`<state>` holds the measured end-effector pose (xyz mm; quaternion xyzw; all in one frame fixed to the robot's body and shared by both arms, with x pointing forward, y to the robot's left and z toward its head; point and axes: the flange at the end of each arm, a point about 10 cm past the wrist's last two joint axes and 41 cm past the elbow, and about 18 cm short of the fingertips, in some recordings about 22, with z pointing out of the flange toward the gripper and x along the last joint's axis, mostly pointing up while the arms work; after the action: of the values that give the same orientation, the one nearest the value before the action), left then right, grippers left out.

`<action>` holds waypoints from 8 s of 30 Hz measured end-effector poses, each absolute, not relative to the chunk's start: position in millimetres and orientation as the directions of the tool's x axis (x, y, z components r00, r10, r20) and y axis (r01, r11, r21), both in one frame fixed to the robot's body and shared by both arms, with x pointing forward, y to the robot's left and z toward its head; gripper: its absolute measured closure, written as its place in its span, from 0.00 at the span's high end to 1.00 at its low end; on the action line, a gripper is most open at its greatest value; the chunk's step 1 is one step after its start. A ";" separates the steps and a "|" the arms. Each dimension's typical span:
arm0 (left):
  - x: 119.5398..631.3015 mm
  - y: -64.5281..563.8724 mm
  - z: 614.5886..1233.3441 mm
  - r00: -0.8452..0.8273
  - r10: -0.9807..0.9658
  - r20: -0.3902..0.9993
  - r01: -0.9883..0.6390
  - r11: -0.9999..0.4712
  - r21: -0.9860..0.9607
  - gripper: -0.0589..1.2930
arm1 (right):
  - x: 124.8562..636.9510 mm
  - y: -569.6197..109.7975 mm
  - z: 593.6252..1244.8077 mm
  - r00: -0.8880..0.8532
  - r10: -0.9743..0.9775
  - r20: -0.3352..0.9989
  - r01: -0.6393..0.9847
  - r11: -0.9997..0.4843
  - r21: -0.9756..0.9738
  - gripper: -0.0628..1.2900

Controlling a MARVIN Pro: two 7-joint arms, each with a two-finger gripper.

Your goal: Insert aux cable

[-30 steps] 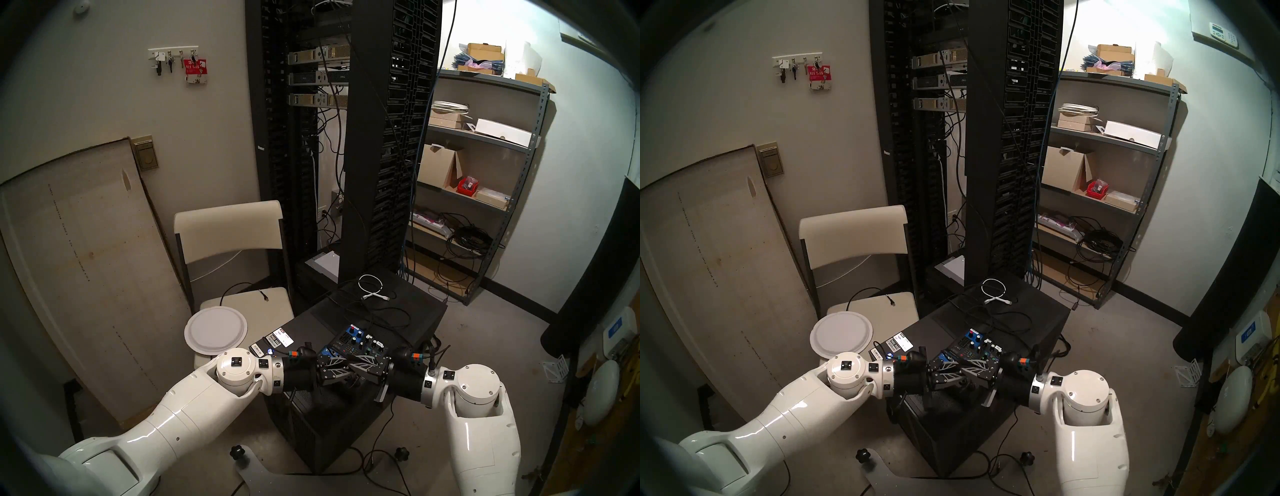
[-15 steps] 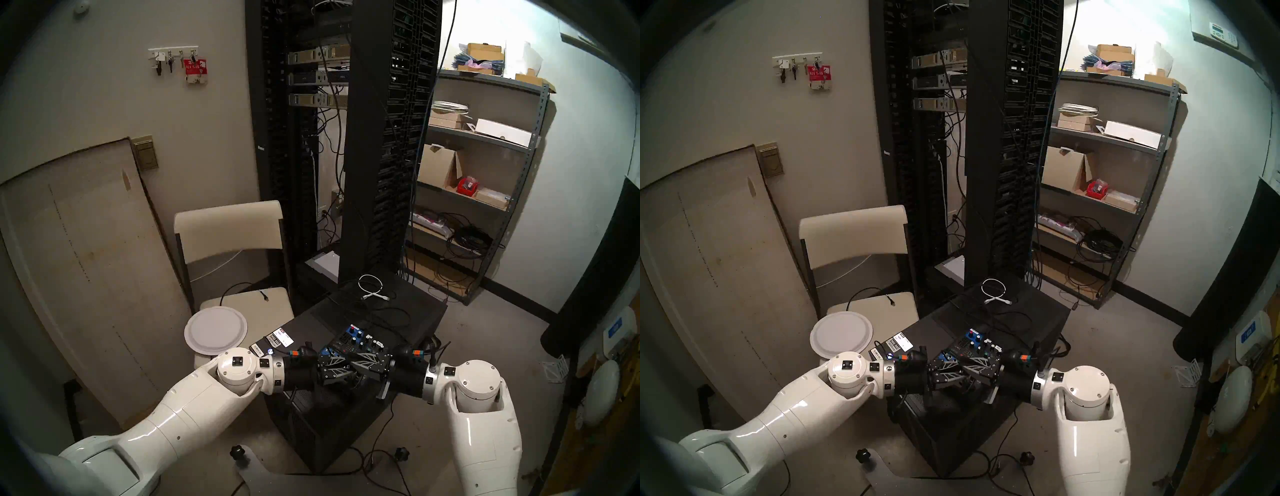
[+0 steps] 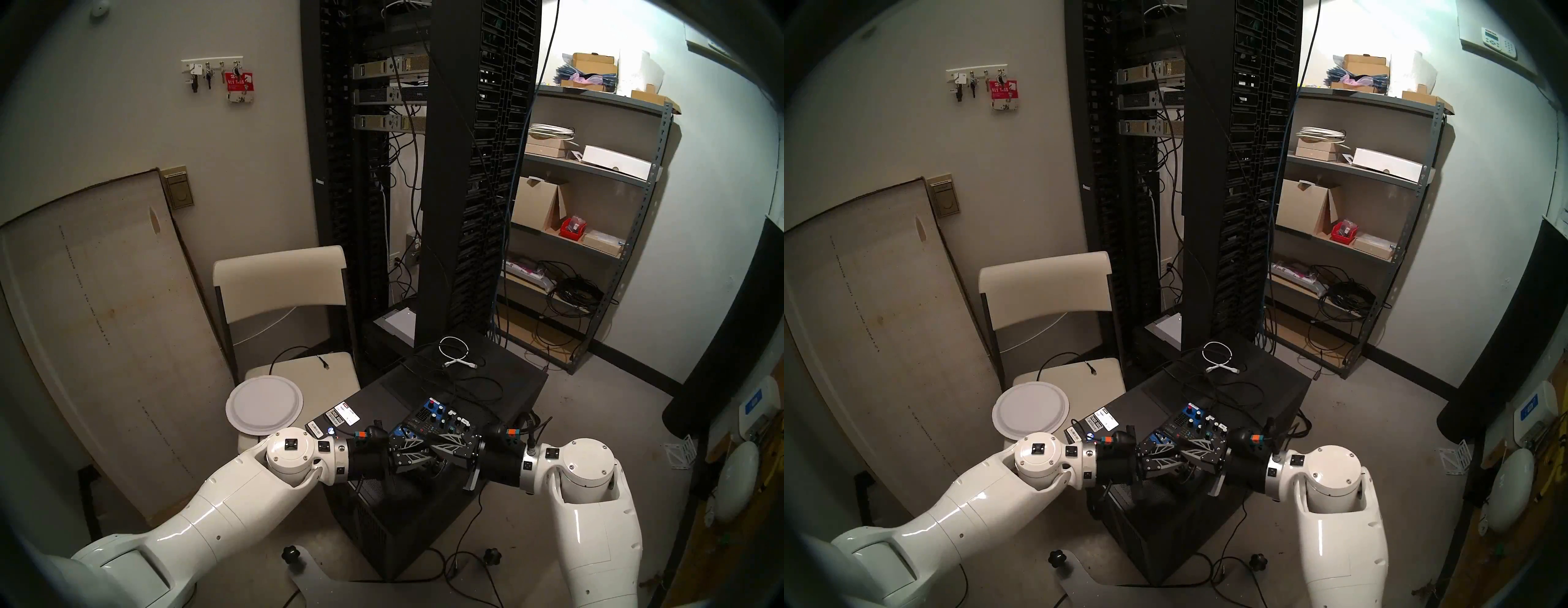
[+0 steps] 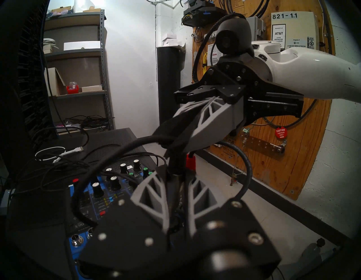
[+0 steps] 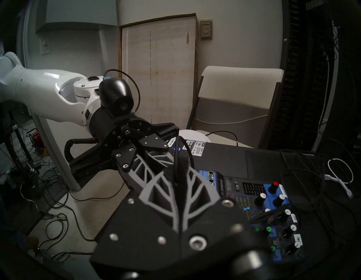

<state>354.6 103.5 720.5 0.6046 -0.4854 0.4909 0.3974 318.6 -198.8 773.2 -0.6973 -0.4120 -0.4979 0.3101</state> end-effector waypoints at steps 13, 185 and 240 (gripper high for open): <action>351.9 107.7 718.0 0.049 -0.201 0.978 -0.977 -0.212 0.005 0.13 | 317.0 -195.0 773.4 0.166 0.274 0.947 0.898 -0.440 -0.030 0.03; 346.3 109.1 755.7 0.146 0.016 0.989 -0.958 -0.248 0.145 0.11 | 316.4 -200.2 776.4 0.174 0.287 0.942 0.896 -0.443 -0.031 0.31; 348.5 116.6 759.3 0.137 0.008 0.990 -0.957 -0.257 0.135 0.11 | 301.2 -206.6 752.5 0.216 0.279 0.936 0.867 -0.495 -0.053 0.67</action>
<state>348.5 116.6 759.3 0.5962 -0.3977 0.5227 0.4617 301.2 -206.6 752.5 -0.7175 -0.3993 -0.4821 0.3053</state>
